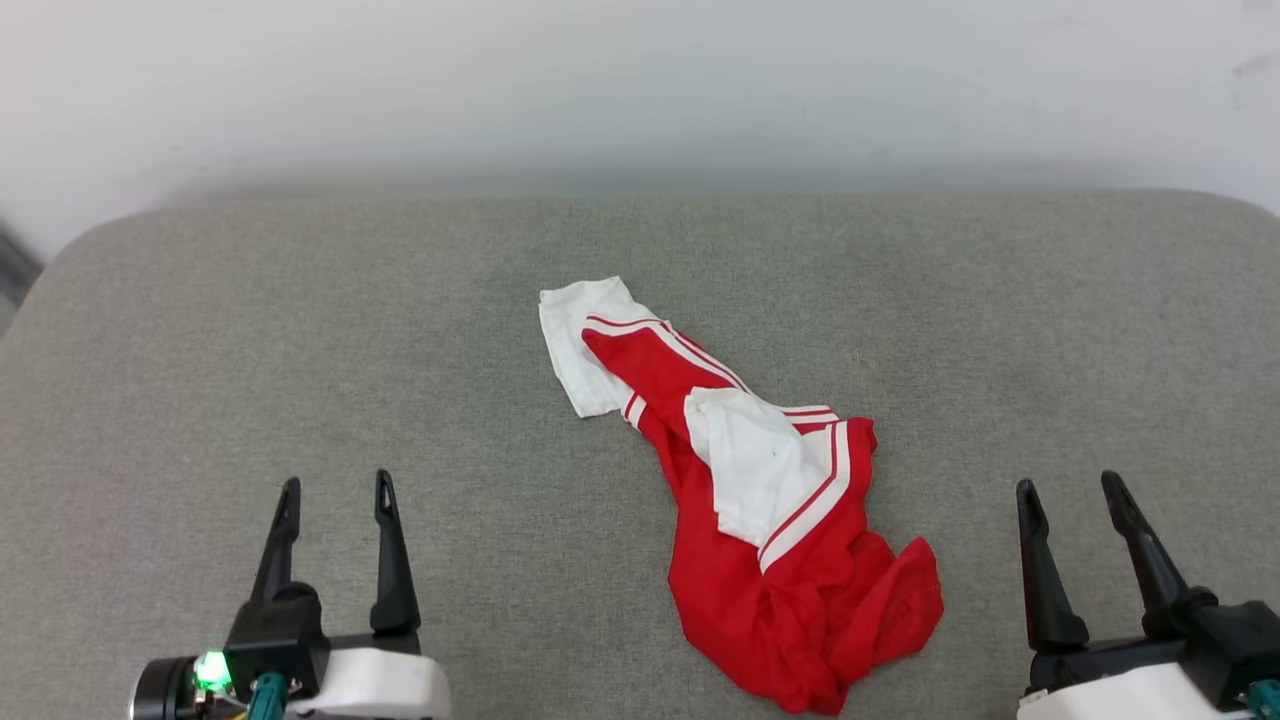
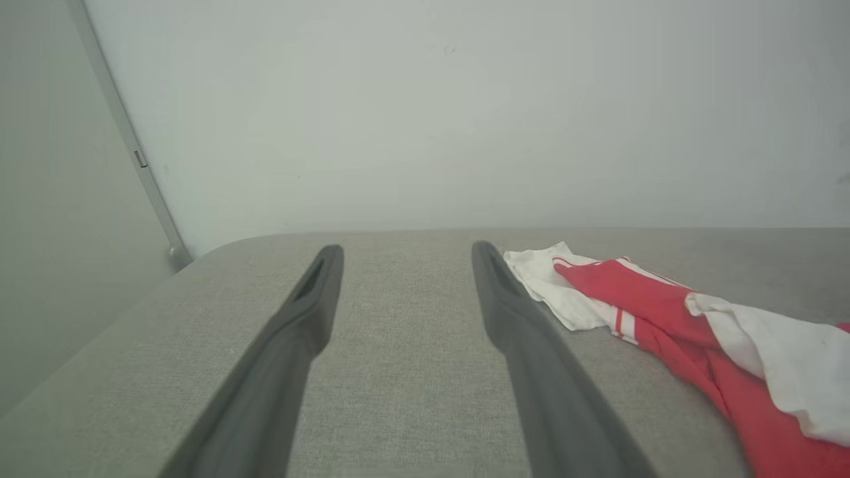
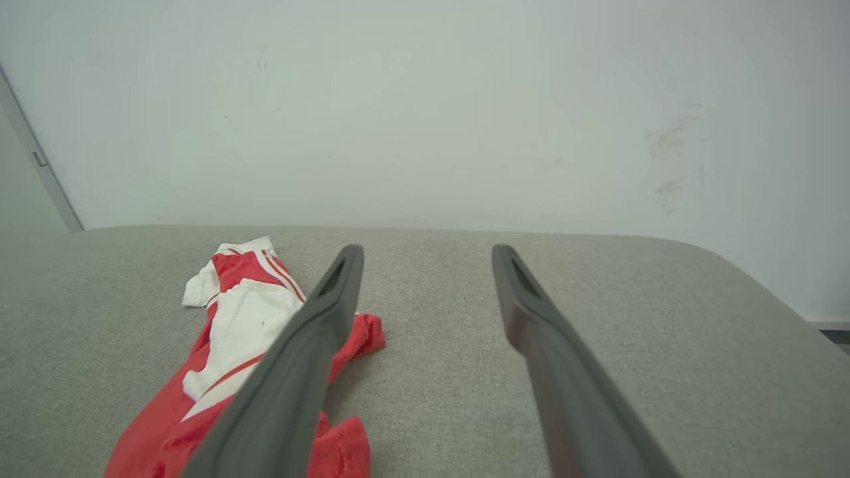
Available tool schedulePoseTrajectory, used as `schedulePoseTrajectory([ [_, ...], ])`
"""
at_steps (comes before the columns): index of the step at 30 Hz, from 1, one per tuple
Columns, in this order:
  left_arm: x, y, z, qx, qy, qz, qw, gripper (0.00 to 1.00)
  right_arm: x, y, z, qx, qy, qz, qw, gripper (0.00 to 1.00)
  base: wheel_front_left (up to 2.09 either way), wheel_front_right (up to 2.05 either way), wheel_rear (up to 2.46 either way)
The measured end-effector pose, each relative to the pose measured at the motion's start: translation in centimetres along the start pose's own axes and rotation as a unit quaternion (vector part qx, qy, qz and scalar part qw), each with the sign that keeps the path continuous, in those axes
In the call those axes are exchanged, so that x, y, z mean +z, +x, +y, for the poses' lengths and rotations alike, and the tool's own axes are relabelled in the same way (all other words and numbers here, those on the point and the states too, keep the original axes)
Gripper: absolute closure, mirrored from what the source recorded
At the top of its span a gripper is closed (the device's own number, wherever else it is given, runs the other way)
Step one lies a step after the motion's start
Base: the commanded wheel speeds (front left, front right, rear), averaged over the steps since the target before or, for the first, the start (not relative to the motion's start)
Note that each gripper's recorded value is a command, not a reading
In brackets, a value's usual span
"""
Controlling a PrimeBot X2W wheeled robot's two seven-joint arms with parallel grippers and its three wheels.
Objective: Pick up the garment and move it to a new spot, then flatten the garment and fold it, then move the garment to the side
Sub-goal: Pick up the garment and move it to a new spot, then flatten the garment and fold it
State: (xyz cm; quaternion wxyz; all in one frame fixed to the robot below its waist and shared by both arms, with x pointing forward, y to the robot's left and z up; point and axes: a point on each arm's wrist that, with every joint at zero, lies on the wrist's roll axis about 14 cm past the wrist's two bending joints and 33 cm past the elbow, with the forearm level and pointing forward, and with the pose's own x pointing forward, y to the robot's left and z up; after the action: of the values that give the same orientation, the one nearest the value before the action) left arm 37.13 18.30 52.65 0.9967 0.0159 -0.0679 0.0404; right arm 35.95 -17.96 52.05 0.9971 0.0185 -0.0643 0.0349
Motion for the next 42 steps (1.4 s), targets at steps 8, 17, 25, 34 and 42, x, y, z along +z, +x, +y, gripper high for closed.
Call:
schedulePoseTrajectory([
  [8,-0.2,-1.5,0.8,0.004,-0.001,0.004,1.0,0.0,-0.4,-1.5,-0.1,-0.006,0.016,0.009,1.0,0.0,0.0,0.0,0.0],
  [17,-0.6,-2.5,1.4,0.006,-0.001,0.011,1.0,0.0,-0.4,-2.1,0.0,-0.006,0.022,0.009,1.0,0.0,0.0,0.0,0.0],
  [25,1.9,1.8,0.9,-0.031,0.001,-0.037,0.999,0.0,-0.3,-1.1,0.2,-0.001,0.014,0.006,1.0,0.0,0.0,0.0,0.0],
  [34,5.3,11.1,-0.6,-0.11,0.052,-0.077,0.99,0.0,-0.4,1.2,-0.8,-0.012,0.001,0.003,1.0,0.0,0.0,0.0,0.0],
  [42,4.2,18.2,-4.6,-0.181,0.076,0.029,0.98,0.0,-2.0,2.6,-1.5,-0.018,-0.006,0.02,1.0,0.0,0.0,0.0,0.0],
])
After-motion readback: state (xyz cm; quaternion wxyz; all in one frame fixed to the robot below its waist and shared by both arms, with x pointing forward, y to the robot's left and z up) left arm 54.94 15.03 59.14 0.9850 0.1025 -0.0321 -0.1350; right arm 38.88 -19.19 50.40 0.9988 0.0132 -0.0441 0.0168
